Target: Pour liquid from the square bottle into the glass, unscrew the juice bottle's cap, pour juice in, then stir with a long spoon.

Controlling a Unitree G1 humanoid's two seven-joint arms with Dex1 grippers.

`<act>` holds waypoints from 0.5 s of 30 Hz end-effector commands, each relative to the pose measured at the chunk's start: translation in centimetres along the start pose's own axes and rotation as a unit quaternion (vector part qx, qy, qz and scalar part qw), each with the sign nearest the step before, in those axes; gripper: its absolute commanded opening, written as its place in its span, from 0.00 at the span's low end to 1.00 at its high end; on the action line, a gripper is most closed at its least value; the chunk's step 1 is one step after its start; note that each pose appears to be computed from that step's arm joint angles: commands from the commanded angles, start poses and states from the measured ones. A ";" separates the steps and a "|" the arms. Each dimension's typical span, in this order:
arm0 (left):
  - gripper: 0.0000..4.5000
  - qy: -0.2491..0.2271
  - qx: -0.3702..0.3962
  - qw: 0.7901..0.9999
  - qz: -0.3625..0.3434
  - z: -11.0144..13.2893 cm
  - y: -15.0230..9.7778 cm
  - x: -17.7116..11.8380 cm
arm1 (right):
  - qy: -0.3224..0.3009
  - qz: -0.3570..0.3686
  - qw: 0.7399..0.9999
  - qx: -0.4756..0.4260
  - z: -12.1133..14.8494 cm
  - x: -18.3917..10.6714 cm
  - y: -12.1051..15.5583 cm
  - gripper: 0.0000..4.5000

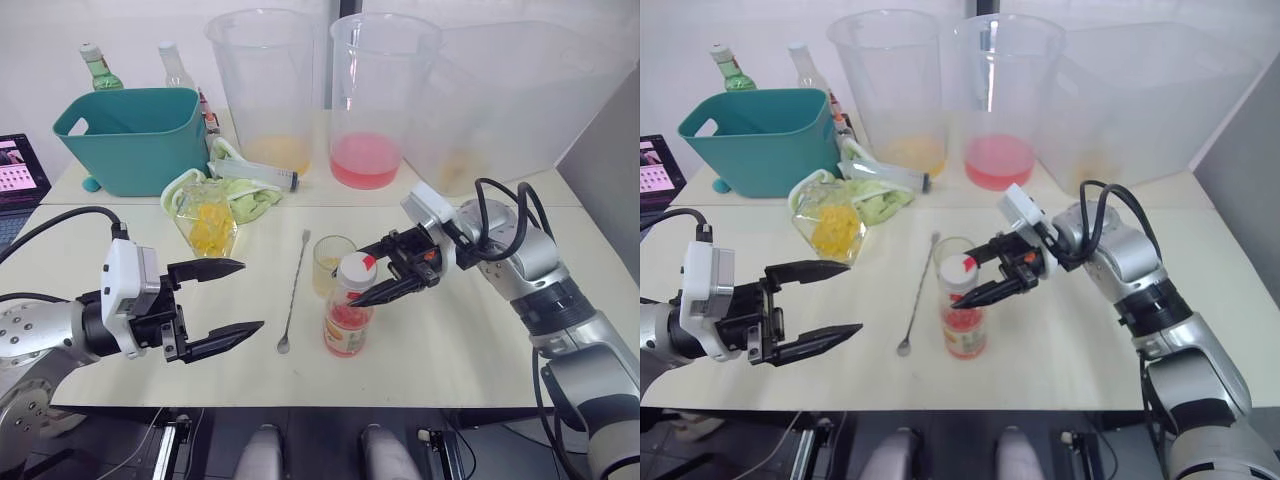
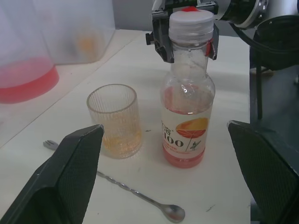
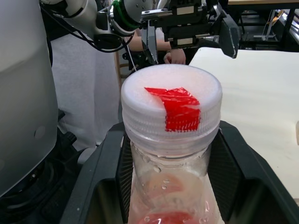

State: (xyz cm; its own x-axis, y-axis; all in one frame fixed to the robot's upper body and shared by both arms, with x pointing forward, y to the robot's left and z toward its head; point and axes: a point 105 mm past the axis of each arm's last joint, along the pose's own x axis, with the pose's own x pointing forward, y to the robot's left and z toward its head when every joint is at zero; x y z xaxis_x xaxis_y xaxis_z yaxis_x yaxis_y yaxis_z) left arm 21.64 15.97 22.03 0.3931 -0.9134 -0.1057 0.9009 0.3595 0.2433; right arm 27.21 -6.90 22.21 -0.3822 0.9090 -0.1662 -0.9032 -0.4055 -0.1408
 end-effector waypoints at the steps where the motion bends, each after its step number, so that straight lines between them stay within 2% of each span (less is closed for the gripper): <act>1: 1.00 -0.012 0.011 1.000 -0.025 0.2 0.4 0.4 | -0.014 -0.049 0.998 -0.036 2.3 -0.6 0.5 0.37; 4: 1.00 -0.024 0.008 0.998 -0.057 0.1 0.9 1.2 | -0.032 -0.130 0.990 -0.042 3.4 -0.7 1.2 0.37; 7: 1.00 -0.036 0.007 0.995 -0.088 0.0 1.1 2.2 | -0.038 -0.206 0.977 -0.036 3.3 -0.6 1.3 0.37; 12: 1.00 -0.054 0.012 0.988 -0.147 -0.1 2.1 4.2 | -0.057 -0.321 0.945 -0.018 3.3 0.6 2.3 0.37; 15: 1.00 -0.056 0.011 0.983 -0.176 -0.4 2.5 4.9 | -0.044 -0.379 0.924 -0.002 2.2 1.2 2.8 0.37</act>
State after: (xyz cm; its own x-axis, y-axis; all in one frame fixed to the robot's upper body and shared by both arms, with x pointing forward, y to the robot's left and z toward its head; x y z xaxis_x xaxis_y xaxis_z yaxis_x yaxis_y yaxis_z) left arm 26.00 12.43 21.46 0.0536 -0.9957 -0.0756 0.9778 0.0370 0.2061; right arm 24.38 -6.71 22.65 0.3214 0.9465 0.0307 -0.9355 0.3223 -0.1446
